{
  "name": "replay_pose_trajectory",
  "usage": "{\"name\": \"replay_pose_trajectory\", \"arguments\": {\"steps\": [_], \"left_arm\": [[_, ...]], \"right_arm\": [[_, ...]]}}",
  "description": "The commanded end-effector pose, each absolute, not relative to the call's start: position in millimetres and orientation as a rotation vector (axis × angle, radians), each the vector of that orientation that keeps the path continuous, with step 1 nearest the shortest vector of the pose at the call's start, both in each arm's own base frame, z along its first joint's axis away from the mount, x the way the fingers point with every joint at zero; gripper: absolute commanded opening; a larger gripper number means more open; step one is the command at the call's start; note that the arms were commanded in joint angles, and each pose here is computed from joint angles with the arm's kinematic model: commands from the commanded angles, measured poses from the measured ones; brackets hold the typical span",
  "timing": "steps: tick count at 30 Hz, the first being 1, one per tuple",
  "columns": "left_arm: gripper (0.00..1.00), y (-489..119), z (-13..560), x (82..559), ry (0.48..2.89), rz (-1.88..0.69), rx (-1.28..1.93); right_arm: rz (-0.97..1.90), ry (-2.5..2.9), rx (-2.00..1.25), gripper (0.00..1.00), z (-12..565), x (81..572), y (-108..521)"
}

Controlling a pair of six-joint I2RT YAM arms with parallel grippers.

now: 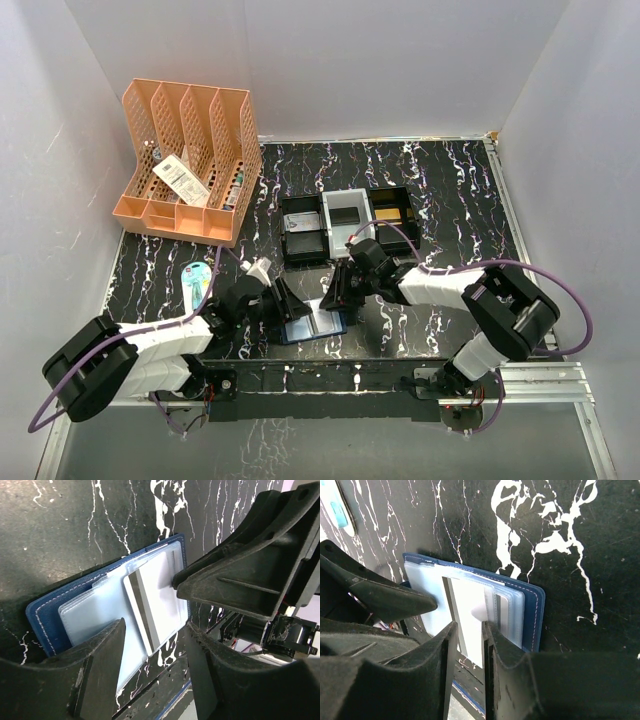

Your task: Take the credit cards out of the card holder

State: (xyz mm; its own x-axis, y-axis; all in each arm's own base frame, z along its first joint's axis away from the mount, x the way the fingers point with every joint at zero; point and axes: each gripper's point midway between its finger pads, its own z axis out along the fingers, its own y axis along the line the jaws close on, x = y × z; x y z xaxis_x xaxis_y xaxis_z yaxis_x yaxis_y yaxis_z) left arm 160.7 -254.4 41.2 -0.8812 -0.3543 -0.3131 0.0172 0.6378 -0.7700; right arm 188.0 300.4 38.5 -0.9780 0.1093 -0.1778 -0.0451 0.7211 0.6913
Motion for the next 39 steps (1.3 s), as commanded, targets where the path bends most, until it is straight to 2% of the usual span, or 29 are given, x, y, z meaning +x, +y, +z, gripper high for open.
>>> {"name": "replay_pose_trajectory", "arguments": {"steps": [1,5,9,20,24,28,36,39], "left_arm": [[0.51,-267.8,66.8,167.4,2.356,-1.206,-0.195],[0.51,-265.7,61.4,167.1,2.388,-1.177,-0.226],[0.35,-257.4,46.3,165.3,2.379,-1.165,-0.347],[0.35,-253.3,20.8,150.8,2.404,-1.206,-0.418],[0.29,-247.6,8.5,149.9,2.460,-1.129,-0.466],[0.22,-248.7,10.7,149.8,2.427,-1.172,-0.470],[0.21,-270.6,29.1,156.5,2.365,-1.295,-0.374],[0.09,-269.7,24.3,154.7,2.364,-1.311,-0.407]], "right_arm": [[1.008,2.763,0.070,0.25,15.7,177.5,283.0],[0.998,2.784,0.091,0.26,8.1,169.3,276.4],[0.968,2.801,0.127,0.27,-1.7,164.0,268.7],[0.997,2.825,0.082,0.27,-3.4,156.7,269.2],[0.993,2.814,0.034,0.26,-3.0,156.2,268.3],[0.992,2.834,0.001,0.25,-6.5,154.5,269.2],[1.010,2.846,-0.005,0.25,-8.4,150.3,269.0],[0.997,2.850,-0.001,0.25,-10.1,149.4,266.8]]}}
